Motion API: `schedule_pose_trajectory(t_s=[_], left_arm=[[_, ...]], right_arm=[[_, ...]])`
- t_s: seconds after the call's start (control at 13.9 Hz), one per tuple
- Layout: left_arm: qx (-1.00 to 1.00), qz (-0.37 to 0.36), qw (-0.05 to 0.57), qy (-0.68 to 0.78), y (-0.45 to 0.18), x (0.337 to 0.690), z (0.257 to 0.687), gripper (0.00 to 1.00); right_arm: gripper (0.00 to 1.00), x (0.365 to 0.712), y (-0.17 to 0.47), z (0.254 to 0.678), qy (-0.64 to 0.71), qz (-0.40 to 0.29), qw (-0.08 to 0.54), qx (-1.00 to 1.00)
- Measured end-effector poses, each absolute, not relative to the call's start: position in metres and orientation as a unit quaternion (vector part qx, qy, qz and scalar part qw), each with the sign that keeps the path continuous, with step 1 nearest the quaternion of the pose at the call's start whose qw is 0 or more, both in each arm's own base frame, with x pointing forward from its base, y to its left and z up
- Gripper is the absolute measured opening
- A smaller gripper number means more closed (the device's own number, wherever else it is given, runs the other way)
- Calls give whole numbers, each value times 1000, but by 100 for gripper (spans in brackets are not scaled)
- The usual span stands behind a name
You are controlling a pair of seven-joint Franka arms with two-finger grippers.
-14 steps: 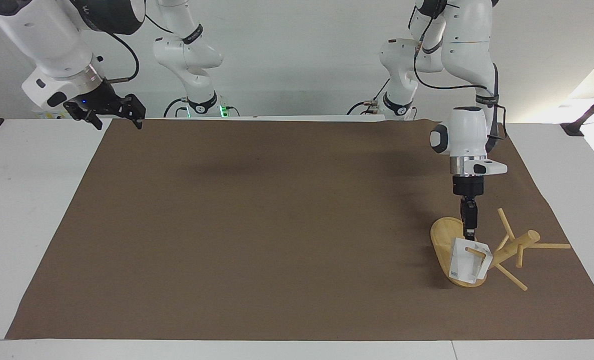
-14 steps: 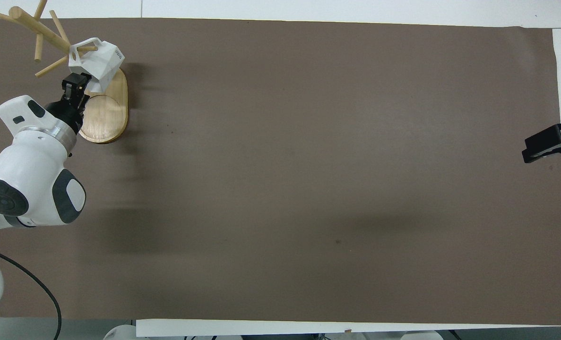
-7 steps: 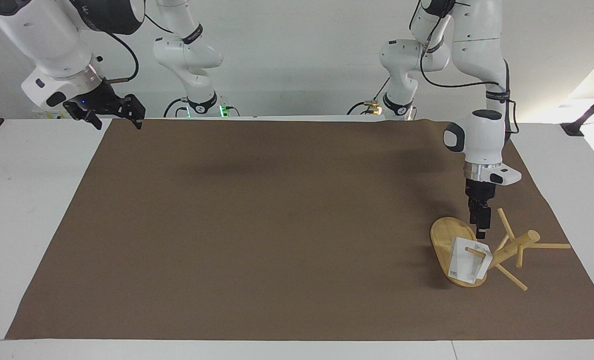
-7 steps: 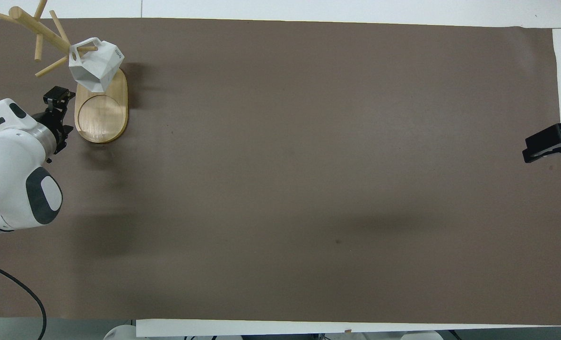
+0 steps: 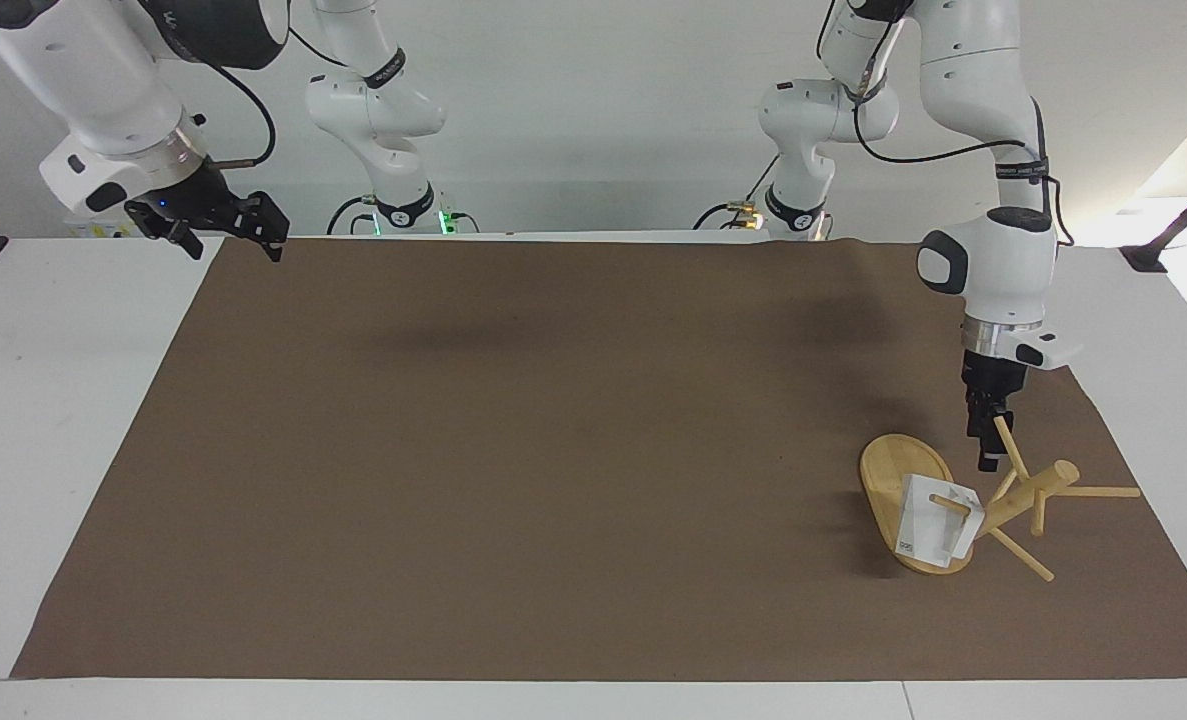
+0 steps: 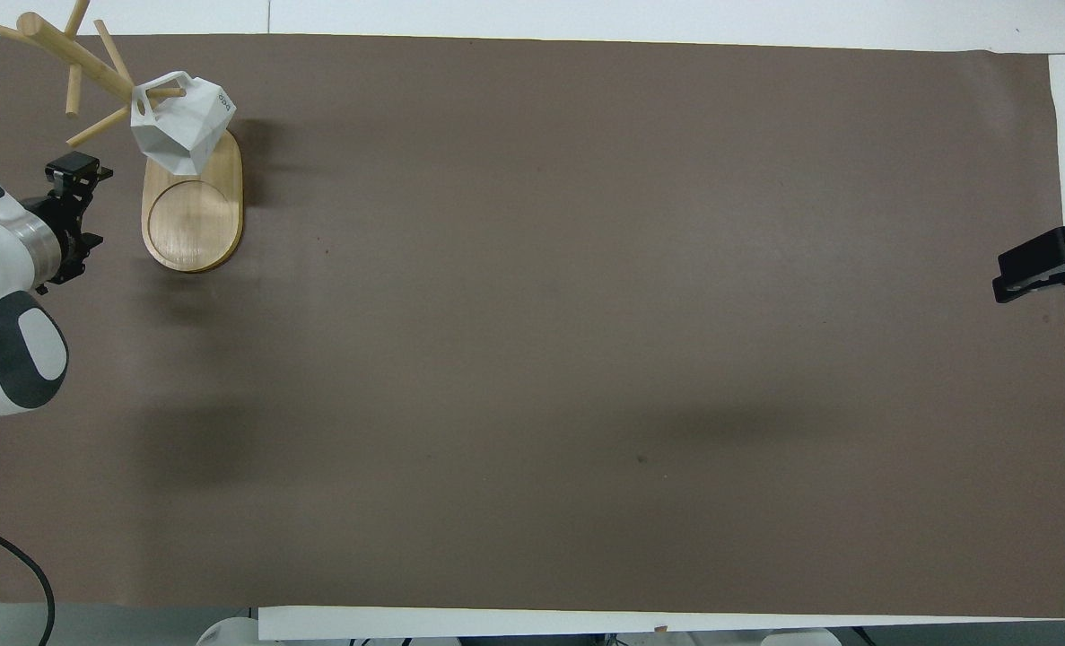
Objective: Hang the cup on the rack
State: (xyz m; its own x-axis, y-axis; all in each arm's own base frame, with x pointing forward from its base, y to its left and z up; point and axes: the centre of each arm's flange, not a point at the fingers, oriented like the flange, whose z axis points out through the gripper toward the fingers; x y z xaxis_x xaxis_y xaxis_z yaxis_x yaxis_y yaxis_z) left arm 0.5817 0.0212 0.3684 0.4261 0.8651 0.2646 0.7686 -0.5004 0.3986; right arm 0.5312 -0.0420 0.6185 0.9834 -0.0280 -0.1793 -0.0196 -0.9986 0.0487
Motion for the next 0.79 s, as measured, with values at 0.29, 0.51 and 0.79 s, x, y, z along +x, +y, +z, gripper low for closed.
schedule_pose_trajectory(t_s=[0.29,0.51,0.79], left_arm=[[876,154,72,451,9,602,420,99],[902,115,53,413,-1,606,462,99],[944,77,35,319,-18,594,517,99]], right_arm=[[100,531,-42,619,-12,-90,23,996],[100,531,-43,619,-13,-90,23,996],[100,531,-48,619,-18,-90,23,995]])
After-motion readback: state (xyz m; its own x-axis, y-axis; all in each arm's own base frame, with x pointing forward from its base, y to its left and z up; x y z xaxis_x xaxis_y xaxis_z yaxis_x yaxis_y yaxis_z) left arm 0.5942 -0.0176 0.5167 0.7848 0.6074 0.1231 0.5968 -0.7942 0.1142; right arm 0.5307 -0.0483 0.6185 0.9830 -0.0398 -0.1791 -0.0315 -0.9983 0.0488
